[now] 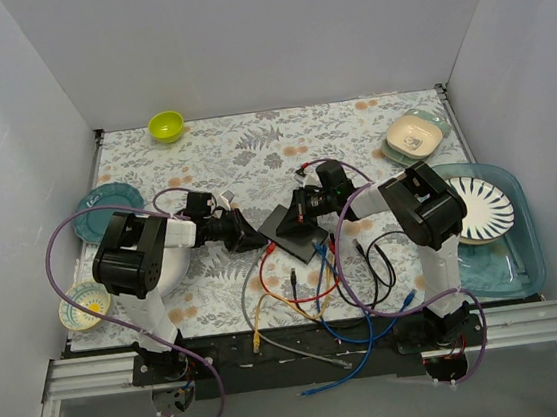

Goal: Pull the plug from the switch port

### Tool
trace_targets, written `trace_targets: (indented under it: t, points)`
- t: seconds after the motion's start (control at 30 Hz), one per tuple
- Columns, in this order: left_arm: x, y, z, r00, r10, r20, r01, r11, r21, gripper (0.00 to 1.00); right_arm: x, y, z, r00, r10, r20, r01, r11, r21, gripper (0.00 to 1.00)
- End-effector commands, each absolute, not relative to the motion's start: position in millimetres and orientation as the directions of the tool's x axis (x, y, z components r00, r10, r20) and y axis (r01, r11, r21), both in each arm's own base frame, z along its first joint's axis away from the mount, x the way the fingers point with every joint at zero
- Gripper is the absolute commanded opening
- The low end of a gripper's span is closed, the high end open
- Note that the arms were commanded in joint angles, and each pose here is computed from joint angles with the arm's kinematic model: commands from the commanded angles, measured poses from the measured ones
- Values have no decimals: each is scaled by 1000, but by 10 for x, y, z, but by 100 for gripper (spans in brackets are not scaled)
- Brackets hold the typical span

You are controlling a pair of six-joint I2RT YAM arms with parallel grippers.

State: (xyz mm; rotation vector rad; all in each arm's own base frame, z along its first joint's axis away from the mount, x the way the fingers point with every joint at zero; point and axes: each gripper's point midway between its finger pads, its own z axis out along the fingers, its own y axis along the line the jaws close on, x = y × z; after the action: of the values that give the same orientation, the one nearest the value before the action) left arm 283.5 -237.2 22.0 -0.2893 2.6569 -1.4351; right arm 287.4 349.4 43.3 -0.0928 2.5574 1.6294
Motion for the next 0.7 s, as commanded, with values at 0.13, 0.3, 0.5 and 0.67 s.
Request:
trace_targets:
  t: [0.13, 0.3, 0.5, 0.67]
  points:
    - [2721, -2207, -155, -968, -251, -2, -168, 653, -739, 0, 2912, 3337, 274, -981, 15, -193, -150, 574, 805, 1]
    - [2694, -2189, -178, -967, -255, 5, -178, 659, -731, 0, 2753, 3458, 475, -961, -82, -264, -263, 562, 784, 1]
    - [2702, -2178, -189, -967, -255, 6, -180, 666, -724, 0, 2363, 3541, 401, -943, -223, -247, -332, 576, 747, 1]
    - [2700, -2182, -163, -967, -254, 4, -178, 666, -725, 0, 2392, 3432, 220, -933, -255, -252, -359, 675, 645, 1]
